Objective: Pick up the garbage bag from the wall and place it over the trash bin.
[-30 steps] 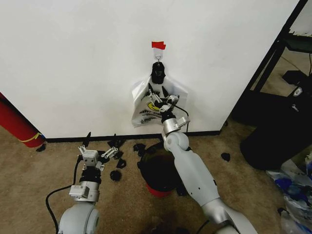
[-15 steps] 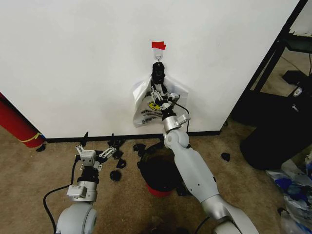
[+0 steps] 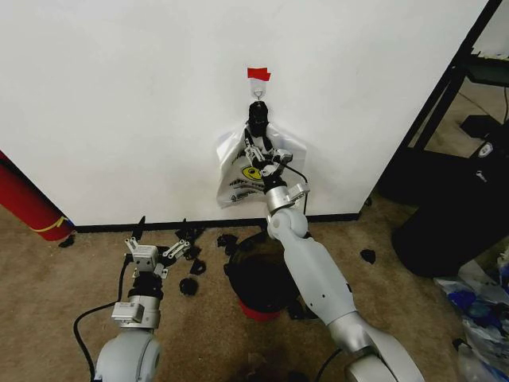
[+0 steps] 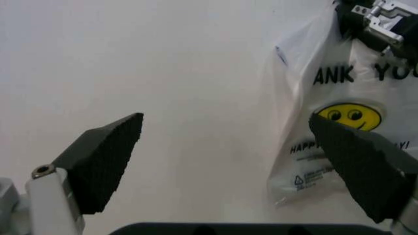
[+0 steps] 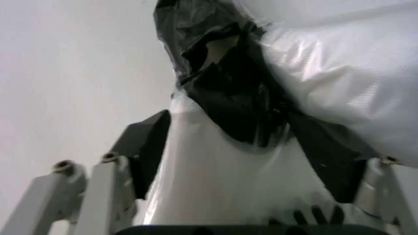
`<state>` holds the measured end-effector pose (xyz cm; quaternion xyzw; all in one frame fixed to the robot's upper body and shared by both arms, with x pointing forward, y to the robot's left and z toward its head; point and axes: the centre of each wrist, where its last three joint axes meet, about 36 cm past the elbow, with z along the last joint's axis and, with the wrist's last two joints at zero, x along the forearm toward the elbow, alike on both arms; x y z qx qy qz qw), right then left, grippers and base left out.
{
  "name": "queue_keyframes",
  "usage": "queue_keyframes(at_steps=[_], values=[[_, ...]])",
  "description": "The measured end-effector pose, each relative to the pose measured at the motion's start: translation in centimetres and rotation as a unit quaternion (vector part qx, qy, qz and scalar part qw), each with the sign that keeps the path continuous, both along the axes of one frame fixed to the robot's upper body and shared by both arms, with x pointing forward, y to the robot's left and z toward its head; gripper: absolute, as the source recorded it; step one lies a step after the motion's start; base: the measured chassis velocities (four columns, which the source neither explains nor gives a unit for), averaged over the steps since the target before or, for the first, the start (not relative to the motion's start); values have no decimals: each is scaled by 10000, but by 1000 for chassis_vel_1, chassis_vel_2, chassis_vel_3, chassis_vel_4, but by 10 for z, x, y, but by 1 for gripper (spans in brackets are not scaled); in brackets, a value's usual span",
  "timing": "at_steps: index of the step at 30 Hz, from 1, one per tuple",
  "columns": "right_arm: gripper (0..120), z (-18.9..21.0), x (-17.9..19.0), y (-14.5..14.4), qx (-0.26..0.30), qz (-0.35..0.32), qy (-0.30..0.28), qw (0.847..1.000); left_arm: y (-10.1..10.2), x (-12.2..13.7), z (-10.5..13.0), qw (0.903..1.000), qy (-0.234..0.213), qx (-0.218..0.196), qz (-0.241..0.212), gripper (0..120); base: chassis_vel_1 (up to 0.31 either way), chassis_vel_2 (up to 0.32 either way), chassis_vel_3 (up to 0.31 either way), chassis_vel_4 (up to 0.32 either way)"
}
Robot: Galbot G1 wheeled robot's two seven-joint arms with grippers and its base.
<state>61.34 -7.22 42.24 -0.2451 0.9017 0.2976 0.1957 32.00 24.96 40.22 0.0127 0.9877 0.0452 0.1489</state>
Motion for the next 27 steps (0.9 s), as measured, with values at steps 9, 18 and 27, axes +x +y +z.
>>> queue_keyframes(at_steps=[9,18,27], values=[[42,3,0,-1,-1,6,-32,10000,0,1,-1,10000,2,1,-5,100,0,0,0,0],[0,2,-3,-3,-21,3,-54,10000,1,-1,-2,10000,-2,25,1,100,0,0,0,0],[0,1,-2,-9,-68,-28,-46,10000,1,-2,-2,10000,-1,24,-2,100,0,0,0,0]])
